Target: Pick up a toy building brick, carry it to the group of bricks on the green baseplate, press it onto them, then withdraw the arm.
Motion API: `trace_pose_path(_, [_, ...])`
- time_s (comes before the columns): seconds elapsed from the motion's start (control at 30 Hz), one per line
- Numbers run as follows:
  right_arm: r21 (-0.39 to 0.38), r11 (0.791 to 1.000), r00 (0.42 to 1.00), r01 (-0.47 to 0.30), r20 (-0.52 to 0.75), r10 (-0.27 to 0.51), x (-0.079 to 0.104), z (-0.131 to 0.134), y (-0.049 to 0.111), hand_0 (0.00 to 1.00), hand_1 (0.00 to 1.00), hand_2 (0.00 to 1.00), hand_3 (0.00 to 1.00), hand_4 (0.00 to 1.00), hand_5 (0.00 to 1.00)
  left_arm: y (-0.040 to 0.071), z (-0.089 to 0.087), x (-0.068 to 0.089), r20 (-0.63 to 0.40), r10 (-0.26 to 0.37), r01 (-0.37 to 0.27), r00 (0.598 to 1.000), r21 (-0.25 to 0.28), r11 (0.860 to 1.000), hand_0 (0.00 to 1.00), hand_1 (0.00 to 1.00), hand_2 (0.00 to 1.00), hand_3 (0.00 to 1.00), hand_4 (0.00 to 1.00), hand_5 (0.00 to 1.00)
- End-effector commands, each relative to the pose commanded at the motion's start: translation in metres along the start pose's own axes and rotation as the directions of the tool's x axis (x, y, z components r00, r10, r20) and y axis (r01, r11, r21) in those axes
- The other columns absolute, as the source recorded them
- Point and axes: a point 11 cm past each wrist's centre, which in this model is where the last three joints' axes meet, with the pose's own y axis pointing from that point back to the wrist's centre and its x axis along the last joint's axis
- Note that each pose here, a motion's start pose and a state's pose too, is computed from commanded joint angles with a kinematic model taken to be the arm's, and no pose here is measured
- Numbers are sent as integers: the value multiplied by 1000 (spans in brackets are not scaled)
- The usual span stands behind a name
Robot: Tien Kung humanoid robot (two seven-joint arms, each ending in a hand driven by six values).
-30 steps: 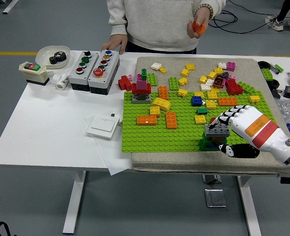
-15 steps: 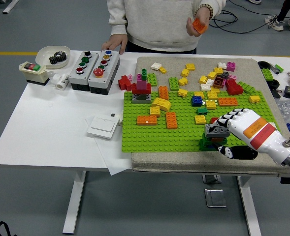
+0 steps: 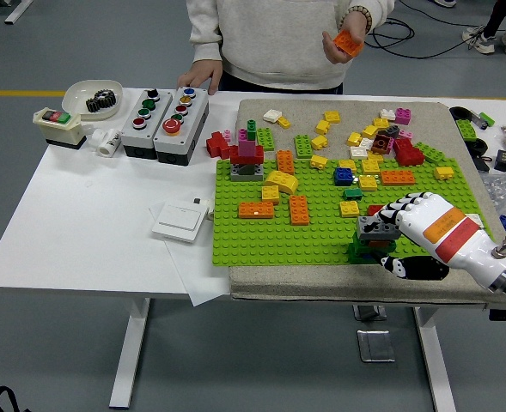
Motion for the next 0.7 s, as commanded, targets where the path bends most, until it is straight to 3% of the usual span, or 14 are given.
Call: trace_pose_path(0.7, [-10, 1000, 1000, 13, 0, -13, -4, 4, 2, 507, 516, 574, 589, 669, 325, 0, 0, 1, 1, 2, -2, 1000, 0, 1000, 646, 709, 726, 579, 647, 644])
